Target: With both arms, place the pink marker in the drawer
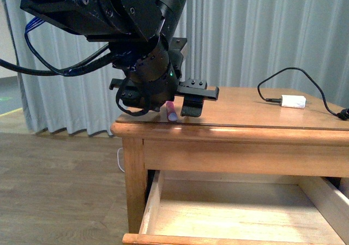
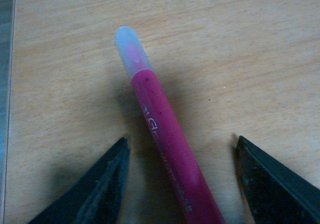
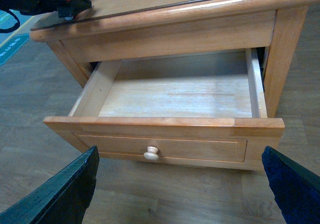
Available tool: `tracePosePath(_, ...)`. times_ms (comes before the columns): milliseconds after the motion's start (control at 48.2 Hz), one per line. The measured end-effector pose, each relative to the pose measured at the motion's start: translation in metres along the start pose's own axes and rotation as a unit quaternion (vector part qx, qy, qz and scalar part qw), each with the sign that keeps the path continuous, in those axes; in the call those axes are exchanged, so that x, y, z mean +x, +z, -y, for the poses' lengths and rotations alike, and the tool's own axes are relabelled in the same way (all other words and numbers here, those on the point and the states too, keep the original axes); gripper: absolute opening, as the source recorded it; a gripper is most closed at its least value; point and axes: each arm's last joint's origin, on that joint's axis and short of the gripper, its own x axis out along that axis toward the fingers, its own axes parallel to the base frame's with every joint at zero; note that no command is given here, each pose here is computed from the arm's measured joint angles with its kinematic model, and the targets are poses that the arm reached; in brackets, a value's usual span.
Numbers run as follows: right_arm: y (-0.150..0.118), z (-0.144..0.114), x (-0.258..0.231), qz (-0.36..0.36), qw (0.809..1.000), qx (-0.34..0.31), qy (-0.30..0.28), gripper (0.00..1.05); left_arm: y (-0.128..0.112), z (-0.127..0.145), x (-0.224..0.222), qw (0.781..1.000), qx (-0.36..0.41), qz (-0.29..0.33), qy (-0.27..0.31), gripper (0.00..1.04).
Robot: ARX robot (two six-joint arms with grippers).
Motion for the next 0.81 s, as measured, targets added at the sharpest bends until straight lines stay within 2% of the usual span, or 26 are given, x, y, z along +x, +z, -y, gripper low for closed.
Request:
tracePosePath(62,0.0,0.0,0.0,0.0,1.0,0.0,0.0,0.96,-0.002,-0.001,0.001,1.0,0.004,0.001,0.003,0.5)
tracePosePath(187,0.0,0.0,0.0,0.0,1.0,0.0,0.0,0.96,-0.004,-0.003,0.001,1.0,0.006,0.003,0.005,0.34)
tracePosePath(290,0.0,0.0,0.0,0.0,1.0,0.0,0.0,0.96,-0.007,-0.01,-0.003,1.0,0.006,0.011,0.004,0.15)
tracePosePath(456,0.0,0.0,0.0,0.0,1.0,0.0,0.0,0.96,-0.014,-0.016,-0.013,0.998,0.012,0.031,-0.046,0.14)
tracePosePath(581,0.0,0.0,0.0,0.0,1.0,0.0,0.0,0.96,-0.019,-0.016,-0.03,0.992,0.027,0.062,-0.11,0.14)
tracePosePath(809,0.0,0.0,0.0,0.0,1.0,0.0,0.0,0.96,-0.02,-0.015,-0.093,0.956,0.086,0.144,-0.24,0.14)
